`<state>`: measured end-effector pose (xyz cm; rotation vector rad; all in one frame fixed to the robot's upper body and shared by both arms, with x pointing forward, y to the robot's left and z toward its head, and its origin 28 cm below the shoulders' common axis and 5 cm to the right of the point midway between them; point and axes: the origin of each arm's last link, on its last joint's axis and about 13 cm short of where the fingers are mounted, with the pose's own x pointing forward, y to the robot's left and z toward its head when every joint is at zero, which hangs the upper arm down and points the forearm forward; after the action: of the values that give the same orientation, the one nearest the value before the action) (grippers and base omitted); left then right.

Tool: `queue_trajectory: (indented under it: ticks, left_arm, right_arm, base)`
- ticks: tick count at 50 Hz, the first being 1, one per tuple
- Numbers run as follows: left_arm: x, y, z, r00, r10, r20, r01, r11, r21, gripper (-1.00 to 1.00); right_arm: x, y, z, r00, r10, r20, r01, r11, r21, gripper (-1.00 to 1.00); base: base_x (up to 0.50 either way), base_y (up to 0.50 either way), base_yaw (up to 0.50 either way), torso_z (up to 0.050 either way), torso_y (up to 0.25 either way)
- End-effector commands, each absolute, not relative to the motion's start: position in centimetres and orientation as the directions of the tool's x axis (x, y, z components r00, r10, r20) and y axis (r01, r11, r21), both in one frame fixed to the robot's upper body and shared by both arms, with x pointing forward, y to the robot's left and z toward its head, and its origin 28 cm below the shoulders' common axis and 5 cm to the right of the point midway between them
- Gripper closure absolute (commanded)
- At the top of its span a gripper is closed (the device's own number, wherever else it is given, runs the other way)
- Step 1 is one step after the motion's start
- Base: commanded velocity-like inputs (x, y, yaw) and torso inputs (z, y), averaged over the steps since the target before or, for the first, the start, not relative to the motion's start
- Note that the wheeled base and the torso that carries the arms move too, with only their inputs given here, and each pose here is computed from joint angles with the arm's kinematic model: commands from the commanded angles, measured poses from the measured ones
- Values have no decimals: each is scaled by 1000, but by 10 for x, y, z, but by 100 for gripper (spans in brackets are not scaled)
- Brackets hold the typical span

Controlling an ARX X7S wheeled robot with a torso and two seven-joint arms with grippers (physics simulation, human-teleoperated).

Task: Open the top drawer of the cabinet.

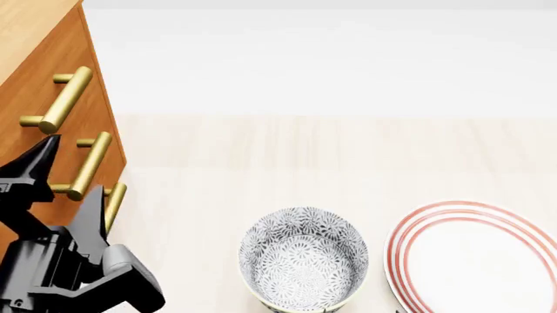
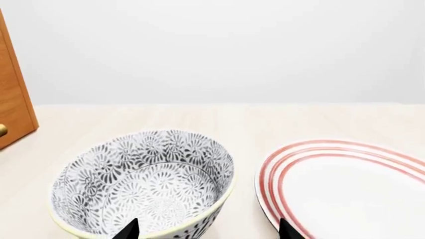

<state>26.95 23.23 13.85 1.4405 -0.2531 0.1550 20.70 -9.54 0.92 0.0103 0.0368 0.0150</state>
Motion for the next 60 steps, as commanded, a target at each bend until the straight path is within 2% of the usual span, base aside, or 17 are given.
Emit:
queue_trajectory:
  ticks: [1, 60]
  left_arm:
    - [278, 236, 151, 962, -23, 272, -266, 140, 954, -100]
    - [322, 250, 179, 981, 14, 195, -195, 90, 977, -100]
  right_arm:
    - [208, -95, 9, 999, 21, -31, -20, 1000, 13, -100]
    - [208, -95, 9, 999, 24, -40, -24, 1000, 16, -100]
  base:
    - [0, 0, 0, 0, 0]
    - [0, 0, 0, 0, 0]
